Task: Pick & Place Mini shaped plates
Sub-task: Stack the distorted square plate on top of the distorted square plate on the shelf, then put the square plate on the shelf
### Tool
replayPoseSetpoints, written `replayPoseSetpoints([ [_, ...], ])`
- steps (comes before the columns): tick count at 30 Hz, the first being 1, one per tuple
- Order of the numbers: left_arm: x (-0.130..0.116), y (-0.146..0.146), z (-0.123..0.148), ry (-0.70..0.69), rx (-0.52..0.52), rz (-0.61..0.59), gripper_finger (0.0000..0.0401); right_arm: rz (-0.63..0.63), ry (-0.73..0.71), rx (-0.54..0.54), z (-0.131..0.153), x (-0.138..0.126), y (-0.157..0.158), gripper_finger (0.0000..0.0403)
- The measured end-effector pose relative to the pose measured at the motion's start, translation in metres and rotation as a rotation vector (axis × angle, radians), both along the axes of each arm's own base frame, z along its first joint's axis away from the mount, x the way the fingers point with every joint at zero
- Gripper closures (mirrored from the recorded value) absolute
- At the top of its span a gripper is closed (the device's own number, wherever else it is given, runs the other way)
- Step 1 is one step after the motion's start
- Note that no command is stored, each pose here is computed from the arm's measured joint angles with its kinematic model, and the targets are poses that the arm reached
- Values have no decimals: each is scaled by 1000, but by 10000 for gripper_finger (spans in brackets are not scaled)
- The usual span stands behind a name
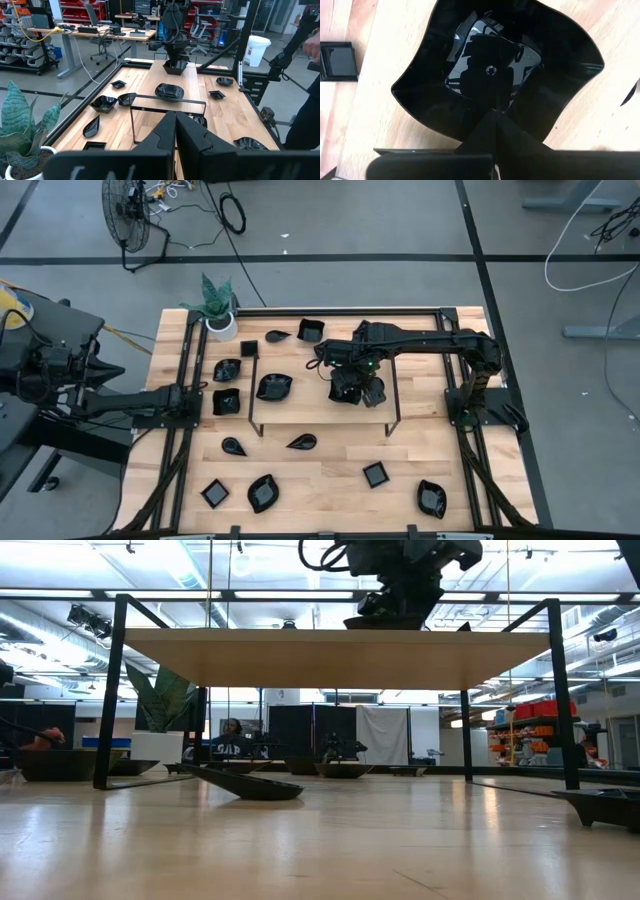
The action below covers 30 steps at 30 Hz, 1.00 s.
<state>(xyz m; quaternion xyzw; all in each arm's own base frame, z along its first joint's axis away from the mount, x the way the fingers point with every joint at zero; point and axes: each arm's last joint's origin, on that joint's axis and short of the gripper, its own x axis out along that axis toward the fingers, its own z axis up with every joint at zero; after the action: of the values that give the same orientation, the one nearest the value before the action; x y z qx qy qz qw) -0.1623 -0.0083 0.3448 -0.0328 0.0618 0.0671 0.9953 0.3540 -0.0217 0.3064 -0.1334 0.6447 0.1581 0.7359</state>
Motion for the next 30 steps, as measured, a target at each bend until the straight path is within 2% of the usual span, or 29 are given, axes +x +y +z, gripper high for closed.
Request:
replayPoseSetpoints([
  [8,0,0,0,0,0,0,383,1,-36,-3,4,1,0,403],
  [13,0,0,0,0,0,0,383,-1,-151,-9,22,-5,0,403],
  [18,0,0,0,0,0,0,383,-63,-249,3,43,-15,3,403],
  [24,0,0,0,0,0,0,383,-114,-357,40,64,-24,19,403],
  [30,0,0,0,0,0,0,383,-129,-383,85,72,-31,43,403],
])
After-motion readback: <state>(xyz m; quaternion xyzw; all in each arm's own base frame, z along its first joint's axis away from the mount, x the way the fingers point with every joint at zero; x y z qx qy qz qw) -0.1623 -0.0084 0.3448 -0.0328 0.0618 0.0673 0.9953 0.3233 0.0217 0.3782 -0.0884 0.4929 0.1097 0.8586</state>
